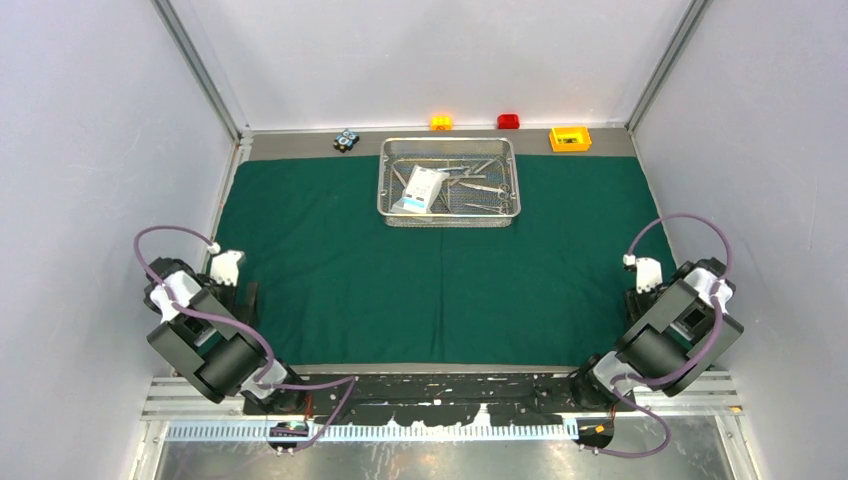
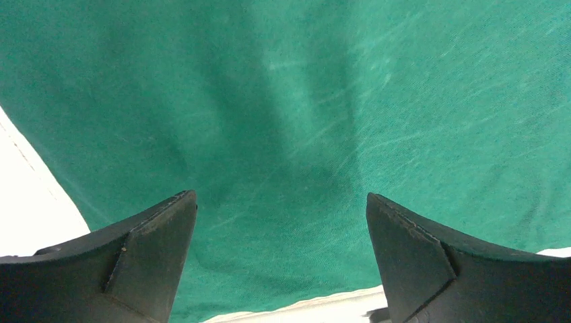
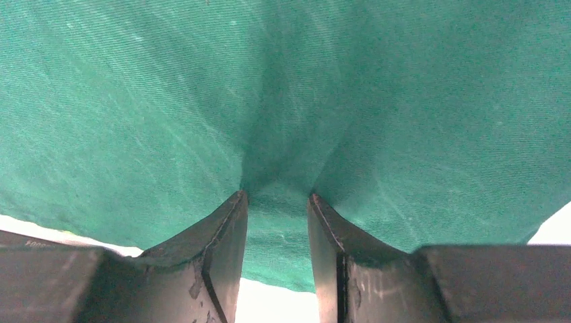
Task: Open and lay out the surgical kit
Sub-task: Smooth out the surgical kit at the center of the board.
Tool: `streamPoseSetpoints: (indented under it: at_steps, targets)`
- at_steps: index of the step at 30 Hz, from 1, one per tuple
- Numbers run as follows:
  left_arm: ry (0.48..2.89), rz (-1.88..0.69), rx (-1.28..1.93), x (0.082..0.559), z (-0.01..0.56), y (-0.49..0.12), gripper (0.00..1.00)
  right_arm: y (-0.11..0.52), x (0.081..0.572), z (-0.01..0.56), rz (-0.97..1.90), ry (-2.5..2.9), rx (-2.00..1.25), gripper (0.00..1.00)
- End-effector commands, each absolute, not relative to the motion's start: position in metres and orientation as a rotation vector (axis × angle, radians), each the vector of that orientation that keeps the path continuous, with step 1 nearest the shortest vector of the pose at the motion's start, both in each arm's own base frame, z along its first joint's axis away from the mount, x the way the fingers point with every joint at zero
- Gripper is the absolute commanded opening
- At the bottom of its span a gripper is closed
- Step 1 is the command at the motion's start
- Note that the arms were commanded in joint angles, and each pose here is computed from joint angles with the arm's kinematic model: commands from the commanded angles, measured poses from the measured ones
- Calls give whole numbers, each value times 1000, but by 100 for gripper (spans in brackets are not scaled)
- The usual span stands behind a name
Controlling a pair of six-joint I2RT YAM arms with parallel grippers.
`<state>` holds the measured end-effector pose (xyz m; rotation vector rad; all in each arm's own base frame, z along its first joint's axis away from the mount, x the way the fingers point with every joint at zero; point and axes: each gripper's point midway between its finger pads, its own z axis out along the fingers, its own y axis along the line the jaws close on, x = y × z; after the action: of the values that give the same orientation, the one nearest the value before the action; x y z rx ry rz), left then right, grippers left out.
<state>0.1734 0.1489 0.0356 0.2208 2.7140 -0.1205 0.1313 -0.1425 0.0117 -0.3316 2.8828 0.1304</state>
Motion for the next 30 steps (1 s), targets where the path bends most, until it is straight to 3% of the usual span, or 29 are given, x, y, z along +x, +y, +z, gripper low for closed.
streamPoseSetpoints:
  at_steps: [1,17,30]
  targets:
    - [2765,76,346,164,25,175,100,-157,119,-6,133,2921,-379,44]
    - [2877,229,432,132,-3,211,99,-150,68,-27,213,2973,-396,44]
    - [2899,264,479,118,-4,222,99,-156,63,-17,109,2989,-431,44]
